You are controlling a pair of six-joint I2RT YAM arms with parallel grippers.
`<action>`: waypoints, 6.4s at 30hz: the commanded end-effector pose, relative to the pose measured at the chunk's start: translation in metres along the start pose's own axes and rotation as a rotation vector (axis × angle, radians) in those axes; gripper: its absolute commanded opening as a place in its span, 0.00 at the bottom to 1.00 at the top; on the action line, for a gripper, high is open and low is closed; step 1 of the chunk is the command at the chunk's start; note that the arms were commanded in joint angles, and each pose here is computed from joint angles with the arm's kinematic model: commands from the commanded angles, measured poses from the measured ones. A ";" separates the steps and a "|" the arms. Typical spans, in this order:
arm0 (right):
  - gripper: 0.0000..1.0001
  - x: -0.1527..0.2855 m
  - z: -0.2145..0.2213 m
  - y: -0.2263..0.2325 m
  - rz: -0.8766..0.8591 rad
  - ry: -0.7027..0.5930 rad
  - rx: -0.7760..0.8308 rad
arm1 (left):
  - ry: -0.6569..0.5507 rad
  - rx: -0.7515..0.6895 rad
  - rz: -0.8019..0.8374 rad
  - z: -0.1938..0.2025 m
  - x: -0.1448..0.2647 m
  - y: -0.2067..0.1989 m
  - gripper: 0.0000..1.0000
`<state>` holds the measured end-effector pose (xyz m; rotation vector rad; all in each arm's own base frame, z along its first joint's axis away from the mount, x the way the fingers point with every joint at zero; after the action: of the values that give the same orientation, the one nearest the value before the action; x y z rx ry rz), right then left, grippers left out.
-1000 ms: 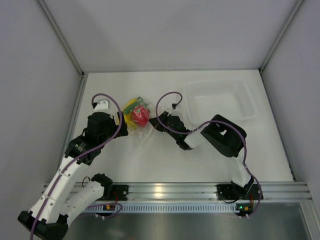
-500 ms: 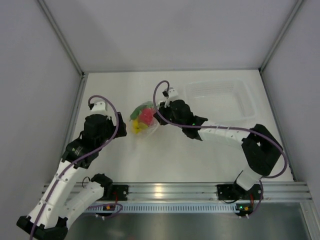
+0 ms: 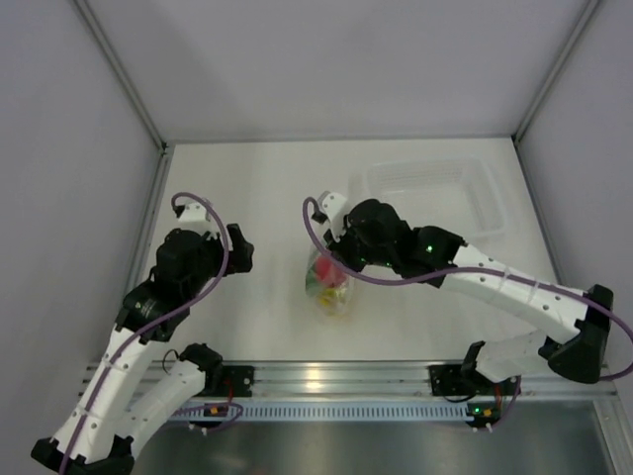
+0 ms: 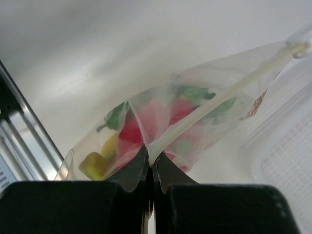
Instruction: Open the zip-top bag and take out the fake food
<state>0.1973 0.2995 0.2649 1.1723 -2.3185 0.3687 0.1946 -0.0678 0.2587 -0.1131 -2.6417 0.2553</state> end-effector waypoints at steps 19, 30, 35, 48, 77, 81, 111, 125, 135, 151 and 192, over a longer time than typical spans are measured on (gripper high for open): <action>0.00 0.146 -0.010 0.082 -0.301 0.132 0.432 | -0.073 -0.292 1.431 -0.038 0.123 -0.143 0.99; 0.00 0.179 -0.044 0.096 -0.444 -0.097 0.448 | -0.162 -0.392 1.602 -0.045 0.170 -0.157 0.85; 0.00 0.192 -0.049 0.098 -0.483 -0.156 0.425 | -0.234 -0.393 1.617 -0.057 0.181 -0.159 0.70; 0.00 0.193 -0.052 0.102 -0.502 -0.223 0.396 | -0.249 -0.334 1.640 -0.063 0.180 -0.173 0.65; 0.00 0.205 -0.063 0.106 -0.538 -0.343 0.394 | -0.255 -0.304 1.633 -0.058 0.171 -0.177 0.43; 0.00 0.205 -0.064 0.104 -0.526 -0.358 0.388 | -0.258 -0.299 1.622 -0.058 0.169 -0.178 0.41; 0.57 0.207 -0.087 0.059 -0.192 -0.514 0.113 | -0.195 -0.288 1.559 -0.067 0.147 -0.191 0.00; 0.46 0.203 -0.103 0.099 -0.409 -0.505 0.050 | -0.153 -0.409 1.759 -0.066 0.173 -0.191 0.00; 0.42 0.201 -0.109 0.113 -0.485 -0.509 0.017 | -0.132 -0.415 1.776 -0.065 0.171 -0.193 0.00; 0.04 0.183 -0.116 0.119 -0.475 -0.509 0.000 | -0.127 -0.425 1.784 -0.059 0.170 -0.190 0.00; 0.00 0.180 0.001 0.055 -0.240 -0.346 0.134 | -0.382 -0.160 0.958 -0.124 0.089 -0.170 0.00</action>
<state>0.0612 0.2297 0.3766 1.7636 -2.4326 0.1875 0.1304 -0.2240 0.4056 -1.8471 -2.3711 0.3345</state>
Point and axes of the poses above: each gripper's point midway between its finger pads, its own x axis back along the fingers, its own y axis along the line the jaws close on, z = x × y, the point moved 4 cm from there along x, back along the fingers, and after that the axes turned 1 degree about -x, right-handed, at the moved point
